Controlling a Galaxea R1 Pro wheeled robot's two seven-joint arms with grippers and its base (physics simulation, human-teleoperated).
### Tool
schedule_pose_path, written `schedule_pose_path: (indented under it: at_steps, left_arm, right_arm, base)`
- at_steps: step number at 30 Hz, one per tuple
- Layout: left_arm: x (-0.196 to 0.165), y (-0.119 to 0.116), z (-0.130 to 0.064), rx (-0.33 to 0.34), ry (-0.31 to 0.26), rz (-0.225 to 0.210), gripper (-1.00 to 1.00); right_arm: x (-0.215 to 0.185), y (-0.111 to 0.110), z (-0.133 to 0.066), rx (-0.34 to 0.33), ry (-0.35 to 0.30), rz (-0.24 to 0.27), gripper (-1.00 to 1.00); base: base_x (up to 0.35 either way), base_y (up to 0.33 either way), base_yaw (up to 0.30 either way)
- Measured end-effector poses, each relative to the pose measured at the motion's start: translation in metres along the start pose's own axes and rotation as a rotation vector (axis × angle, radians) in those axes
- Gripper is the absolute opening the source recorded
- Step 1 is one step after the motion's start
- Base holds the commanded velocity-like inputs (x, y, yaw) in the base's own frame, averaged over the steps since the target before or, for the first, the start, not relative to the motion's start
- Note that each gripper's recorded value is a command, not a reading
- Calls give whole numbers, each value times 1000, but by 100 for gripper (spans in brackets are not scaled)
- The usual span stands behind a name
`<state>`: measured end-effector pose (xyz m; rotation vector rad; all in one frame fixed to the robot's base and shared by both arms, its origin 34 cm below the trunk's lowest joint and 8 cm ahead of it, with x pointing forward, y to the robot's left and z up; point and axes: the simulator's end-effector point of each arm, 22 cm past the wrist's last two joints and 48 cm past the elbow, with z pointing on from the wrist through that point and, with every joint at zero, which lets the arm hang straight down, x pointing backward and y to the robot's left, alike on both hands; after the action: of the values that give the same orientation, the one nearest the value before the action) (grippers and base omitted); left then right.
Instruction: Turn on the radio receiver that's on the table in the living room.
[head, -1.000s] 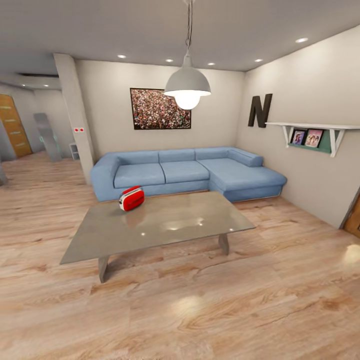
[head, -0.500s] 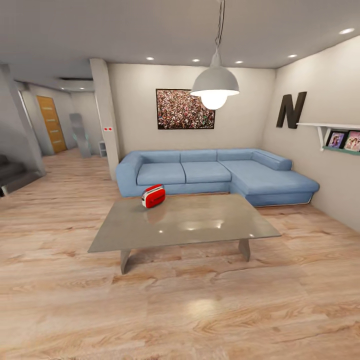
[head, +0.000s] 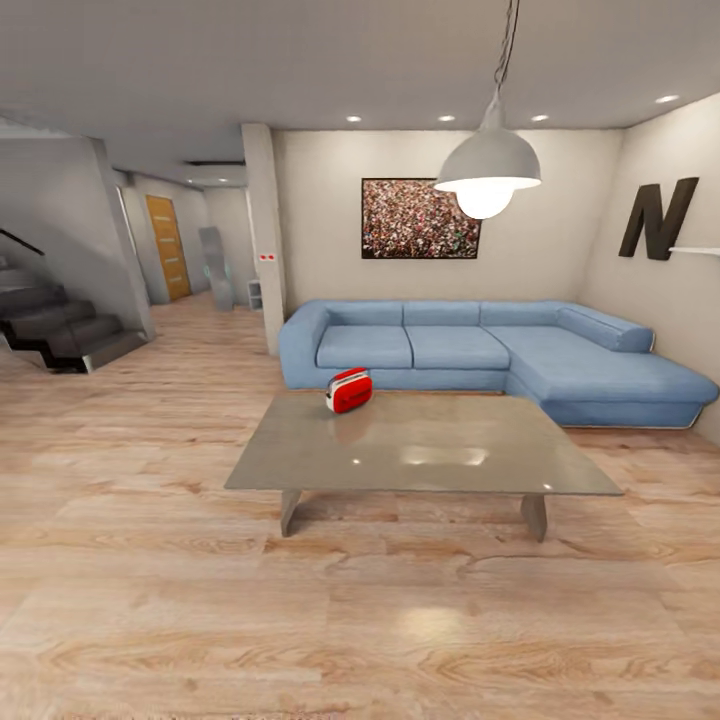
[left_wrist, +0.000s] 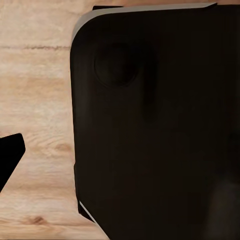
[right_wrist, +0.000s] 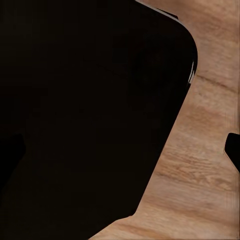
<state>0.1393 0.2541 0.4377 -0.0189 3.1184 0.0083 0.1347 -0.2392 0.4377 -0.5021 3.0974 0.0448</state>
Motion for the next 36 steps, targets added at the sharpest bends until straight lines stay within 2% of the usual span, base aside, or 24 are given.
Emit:
schedule_pose_path:
  at_steps: [36]
  left_arm:
    - [0, 0, 0, 0, 0, 0, 100]
  right_arm:
    - [0, 0, 0, 1, 0, 0, 100]
  base:
    - [0, 0, 292]
